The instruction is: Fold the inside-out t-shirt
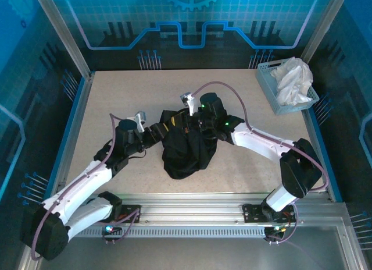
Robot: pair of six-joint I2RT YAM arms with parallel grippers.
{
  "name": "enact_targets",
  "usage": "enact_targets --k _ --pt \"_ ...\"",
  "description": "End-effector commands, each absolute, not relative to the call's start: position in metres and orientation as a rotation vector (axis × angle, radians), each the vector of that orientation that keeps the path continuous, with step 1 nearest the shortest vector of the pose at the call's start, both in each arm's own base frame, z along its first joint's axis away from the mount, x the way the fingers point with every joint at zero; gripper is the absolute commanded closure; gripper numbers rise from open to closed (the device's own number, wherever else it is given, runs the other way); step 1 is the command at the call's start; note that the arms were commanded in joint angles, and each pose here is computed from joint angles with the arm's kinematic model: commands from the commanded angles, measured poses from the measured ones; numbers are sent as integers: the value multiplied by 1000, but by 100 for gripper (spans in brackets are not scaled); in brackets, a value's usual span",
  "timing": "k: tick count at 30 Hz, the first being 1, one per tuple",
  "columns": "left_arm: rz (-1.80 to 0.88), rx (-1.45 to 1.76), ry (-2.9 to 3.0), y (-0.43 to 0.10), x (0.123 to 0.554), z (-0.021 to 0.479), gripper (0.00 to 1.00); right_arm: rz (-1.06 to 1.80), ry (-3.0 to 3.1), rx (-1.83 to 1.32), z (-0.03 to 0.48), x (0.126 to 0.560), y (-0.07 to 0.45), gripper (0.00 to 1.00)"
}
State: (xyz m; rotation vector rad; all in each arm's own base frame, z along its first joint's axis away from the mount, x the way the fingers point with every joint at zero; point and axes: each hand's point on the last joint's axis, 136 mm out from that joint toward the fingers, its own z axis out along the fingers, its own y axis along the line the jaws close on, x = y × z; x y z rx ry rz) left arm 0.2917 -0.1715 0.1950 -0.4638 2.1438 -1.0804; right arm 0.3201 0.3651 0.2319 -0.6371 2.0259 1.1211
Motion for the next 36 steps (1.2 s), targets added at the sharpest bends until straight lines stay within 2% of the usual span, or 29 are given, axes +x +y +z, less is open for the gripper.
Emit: enact_targets --k 1,8,21,24,29,36 --pt "-1041 -517 2097 -161 305 196 49 1167 1941 -665 256 309 369 100" --pt "-1030 -522 2079 -157 315 198 50 1204 1908 -696 261 302 373 100" --pt "-1054 -516 2059 -157 322 208 45 1238 1873 -738 260 292 379 100" --pt "-1068 -512 2059 -159 323 209 50 1247 1868 -756 260 290 382 100" --pt "-1066 -503 2051 -157 324 212 69 1228 1867 -773 258 287 382 100" --pt "-1032 -431 2100 -155 311 210 82 1101 1895 -728 257 300 367 100"
